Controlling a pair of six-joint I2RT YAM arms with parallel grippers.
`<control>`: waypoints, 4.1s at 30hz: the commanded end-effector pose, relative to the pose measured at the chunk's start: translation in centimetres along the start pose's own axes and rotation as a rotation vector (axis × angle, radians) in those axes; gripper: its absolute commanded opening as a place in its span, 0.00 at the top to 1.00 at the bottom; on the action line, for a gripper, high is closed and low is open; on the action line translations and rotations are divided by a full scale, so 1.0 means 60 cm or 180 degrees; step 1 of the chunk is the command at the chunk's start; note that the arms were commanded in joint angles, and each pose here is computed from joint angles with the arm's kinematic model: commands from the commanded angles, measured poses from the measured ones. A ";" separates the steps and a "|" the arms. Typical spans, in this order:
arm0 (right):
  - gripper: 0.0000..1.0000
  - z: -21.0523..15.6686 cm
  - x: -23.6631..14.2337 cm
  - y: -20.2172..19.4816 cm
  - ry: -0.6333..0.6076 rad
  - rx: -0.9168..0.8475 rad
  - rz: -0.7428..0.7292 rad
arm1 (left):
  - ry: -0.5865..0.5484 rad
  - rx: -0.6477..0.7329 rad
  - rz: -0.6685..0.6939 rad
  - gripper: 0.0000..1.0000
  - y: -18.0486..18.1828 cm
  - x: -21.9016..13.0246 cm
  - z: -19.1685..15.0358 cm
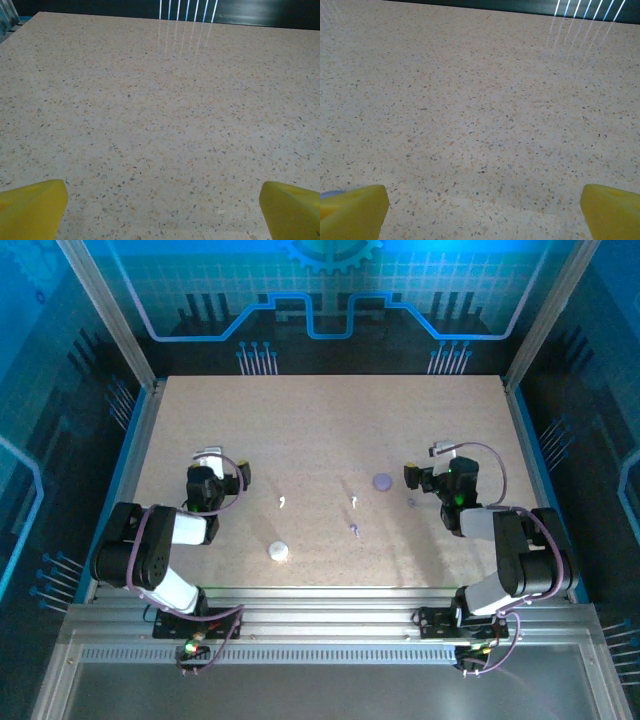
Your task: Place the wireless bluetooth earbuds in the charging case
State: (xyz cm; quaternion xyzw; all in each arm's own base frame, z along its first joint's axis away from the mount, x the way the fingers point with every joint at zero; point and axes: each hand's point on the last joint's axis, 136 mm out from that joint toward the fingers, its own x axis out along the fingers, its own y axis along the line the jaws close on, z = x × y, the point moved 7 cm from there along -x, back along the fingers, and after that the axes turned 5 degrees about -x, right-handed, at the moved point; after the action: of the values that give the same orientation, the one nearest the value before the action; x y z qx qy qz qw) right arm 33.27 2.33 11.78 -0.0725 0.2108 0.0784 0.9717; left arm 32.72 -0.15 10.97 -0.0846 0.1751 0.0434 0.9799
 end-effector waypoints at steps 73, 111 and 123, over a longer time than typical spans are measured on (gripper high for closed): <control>0.25 0.039 0.100 0.184 0.3579 -0.0400 0.1062 | 0.1601 -0.0194 -0.0654 0.16 -0.161 -0.088 0.139; 0.54 0.074 0.082 0.190 0.3184 -0.0115 0.1146 | 0.1577 -0.0288 -0.1087 0.21 -0.189 -0.093 0.110; 0.54 0.154 -0.053 0.203 0.2434 0.0645 0.1173 | 0.1180 -0.0052 -0.2368 0.26 -0.283 -0.148 0.091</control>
State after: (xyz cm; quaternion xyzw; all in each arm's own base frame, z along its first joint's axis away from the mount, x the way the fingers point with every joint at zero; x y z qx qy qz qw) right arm 33.17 14.18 19.45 -0.0045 0.5796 0.1921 0.7919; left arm 29.04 -14.77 19.65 -0.1551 0.3656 -0.2497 0.8831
